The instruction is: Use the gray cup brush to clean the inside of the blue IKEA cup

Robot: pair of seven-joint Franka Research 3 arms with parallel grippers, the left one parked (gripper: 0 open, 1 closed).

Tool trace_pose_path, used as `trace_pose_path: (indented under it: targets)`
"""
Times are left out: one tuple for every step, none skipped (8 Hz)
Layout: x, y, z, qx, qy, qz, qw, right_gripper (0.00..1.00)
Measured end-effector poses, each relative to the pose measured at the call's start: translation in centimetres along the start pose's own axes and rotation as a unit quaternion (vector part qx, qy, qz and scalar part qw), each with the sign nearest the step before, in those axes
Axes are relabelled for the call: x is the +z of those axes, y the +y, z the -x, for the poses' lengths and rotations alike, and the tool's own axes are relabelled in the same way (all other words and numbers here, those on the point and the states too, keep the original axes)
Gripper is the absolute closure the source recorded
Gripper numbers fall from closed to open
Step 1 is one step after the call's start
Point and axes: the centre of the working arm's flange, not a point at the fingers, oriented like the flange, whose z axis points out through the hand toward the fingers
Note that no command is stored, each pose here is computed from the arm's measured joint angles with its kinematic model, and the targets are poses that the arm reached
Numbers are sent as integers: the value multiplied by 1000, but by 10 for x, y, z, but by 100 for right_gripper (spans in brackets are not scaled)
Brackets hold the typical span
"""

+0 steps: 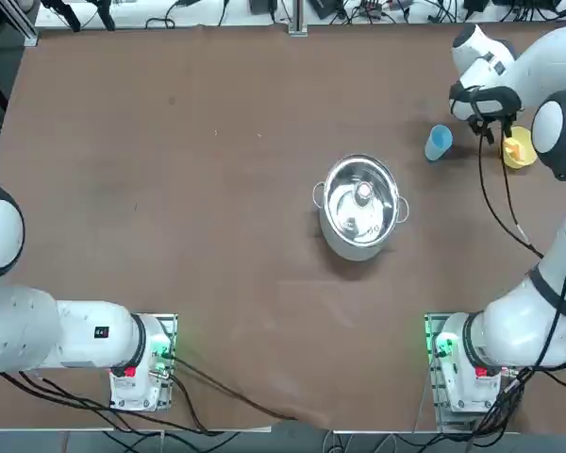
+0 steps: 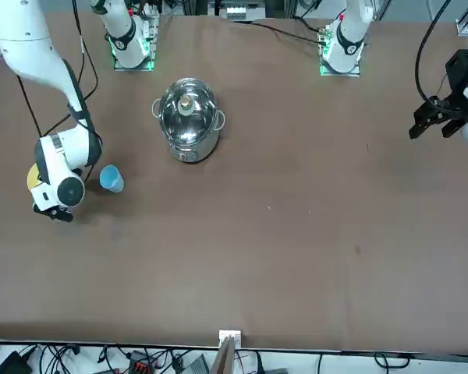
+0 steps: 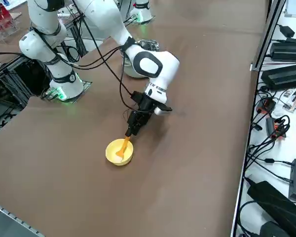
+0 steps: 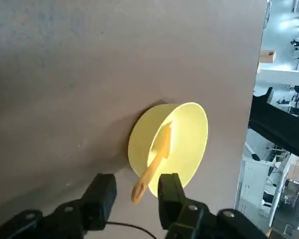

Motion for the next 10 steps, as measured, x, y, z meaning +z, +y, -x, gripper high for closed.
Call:
trace_pose_path:
  targets:
    - [0,0,0,0,-1,1,1000,48]
    - [1,1,0,0,-2,2,1000,50]
    - [1,1,0,0,-2,4,1000,52]
    - [2,2,0,0,-2,6,1000,54]
    - [3,3,0,0,-3,8,1000,55]
    - [5,4,0,1,-5,9,1000,56]
    - [6,4,0,1,-6,10,1000,56]
    - [7,3,0,0,-7,10,1000,56]
    - [8,2,0,0,-8,11,1000,58]
    - [10,0,1,-2,-9,11,1000,58]
